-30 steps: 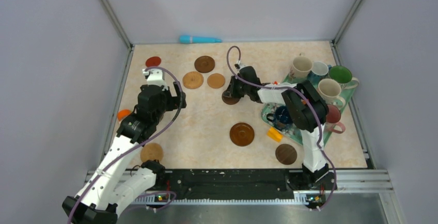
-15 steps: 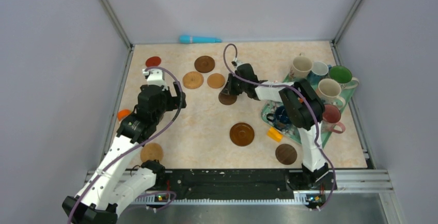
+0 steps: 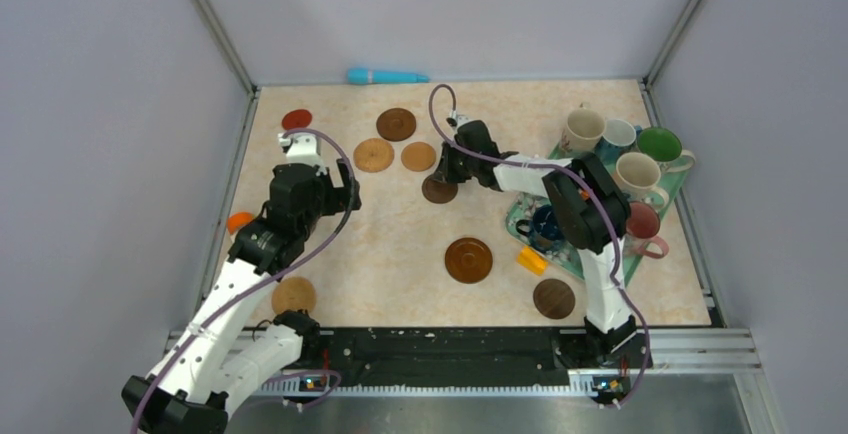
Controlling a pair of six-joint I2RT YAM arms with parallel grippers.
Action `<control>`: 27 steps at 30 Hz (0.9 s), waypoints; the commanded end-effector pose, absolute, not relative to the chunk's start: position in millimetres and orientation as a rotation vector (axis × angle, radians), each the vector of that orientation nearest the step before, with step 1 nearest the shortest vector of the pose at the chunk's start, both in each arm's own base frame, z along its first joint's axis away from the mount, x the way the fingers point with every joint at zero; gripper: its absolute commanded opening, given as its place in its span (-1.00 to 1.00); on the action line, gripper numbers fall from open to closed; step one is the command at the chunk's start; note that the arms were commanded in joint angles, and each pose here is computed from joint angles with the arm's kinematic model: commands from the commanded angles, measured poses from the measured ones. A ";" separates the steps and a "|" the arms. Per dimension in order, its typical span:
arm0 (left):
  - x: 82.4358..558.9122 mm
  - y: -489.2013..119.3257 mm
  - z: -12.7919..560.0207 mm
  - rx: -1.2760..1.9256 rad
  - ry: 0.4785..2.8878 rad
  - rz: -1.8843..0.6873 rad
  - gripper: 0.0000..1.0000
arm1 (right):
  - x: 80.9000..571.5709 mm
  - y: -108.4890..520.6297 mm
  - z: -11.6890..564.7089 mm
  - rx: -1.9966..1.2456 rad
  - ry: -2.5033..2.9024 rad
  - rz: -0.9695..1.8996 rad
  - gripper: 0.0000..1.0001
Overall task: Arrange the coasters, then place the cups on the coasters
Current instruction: Move the coaster to the center of the board.
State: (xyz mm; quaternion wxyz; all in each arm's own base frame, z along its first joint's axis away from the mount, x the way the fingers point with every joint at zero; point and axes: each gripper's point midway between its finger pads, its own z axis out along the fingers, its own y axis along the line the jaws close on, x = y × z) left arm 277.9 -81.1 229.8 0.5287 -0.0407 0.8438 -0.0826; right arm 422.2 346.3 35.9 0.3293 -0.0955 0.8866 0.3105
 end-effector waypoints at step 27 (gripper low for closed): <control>377.1 -28.1 227.9 -0.616 2.010 -0.263 0.73 | 309.5 276.5 190.4 -0.262 1.998 0.916 0.46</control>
